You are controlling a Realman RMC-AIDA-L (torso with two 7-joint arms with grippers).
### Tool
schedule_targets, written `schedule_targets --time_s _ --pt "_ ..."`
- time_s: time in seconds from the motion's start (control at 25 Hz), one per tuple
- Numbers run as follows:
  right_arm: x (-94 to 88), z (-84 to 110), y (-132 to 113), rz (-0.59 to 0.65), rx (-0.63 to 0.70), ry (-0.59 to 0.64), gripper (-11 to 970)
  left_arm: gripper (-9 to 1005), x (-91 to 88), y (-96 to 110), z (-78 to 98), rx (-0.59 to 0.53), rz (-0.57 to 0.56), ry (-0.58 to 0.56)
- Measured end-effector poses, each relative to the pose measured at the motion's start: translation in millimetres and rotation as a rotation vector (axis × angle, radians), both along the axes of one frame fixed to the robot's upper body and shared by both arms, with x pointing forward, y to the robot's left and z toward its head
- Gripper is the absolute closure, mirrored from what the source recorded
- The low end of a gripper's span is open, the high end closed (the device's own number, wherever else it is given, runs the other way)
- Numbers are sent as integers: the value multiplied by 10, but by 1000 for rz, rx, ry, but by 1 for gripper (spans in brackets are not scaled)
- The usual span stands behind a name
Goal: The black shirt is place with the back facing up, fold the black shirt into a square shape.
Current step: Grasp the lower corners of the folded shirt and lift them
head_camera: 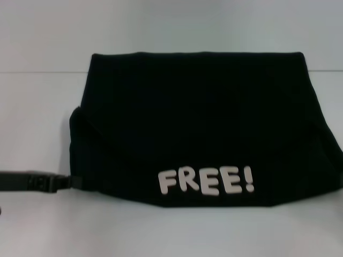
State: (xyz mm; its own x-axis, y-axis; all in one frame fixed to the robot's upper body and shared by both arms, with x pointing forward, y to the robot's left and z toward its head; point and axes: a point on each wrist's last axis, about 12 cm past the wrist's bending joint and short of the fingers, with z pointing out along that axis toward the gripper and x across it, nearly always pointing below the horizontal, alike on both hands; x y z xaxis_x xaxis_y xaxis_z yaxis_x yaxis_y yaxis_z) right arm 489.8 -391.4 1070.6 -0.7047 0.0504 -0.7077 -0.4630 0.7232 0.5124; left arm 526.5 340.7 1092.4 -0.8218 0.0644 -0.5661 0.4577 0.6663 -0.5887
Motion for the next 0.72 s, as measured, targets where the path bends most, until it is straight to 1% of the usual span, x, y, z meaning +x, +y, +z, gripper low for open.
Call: schedule_targets --time_s 0.04,0.08,0.2,0.28,0.32,0.36,0.44,0.64,0.68,0.72 --pt "-43 -4 -14 8 2 -6 948 996 -48 11 5 -20 -15 -2" --pt "-43 -4 -14 8 2 -6 948 997 -48 11 5 -20 -15 -2" --pt "-223 -21 -67 30 20 -24 948 997 -182 43 12 -70 -49 -4" --pt "-309 -26 -86 41 31 -34 948 996 -259 55 7 -91 -73 -1" --pt "-404 -29 -98 55 47 -43 948 996 -290 55 5 -98 -84 2" --pt "-404 -29 -98 55 47 -43 948 996 -328 56 2 -108 -98 4" --pt "-495 -40 -100 67 63 -44 947 996 -388 54 -9 -123 -115 10" --pt "-747 -81 -130 67 91 -67 950 997 -468 71 -41 -137 -117 14" --pt "-828 -87 -144 65 99 -79 950 997 -475 71 -44 -139 -118 15" --pt "-828 -87 -144 65 99 -79 951 997 -480 71 -44 -140 -119 16"
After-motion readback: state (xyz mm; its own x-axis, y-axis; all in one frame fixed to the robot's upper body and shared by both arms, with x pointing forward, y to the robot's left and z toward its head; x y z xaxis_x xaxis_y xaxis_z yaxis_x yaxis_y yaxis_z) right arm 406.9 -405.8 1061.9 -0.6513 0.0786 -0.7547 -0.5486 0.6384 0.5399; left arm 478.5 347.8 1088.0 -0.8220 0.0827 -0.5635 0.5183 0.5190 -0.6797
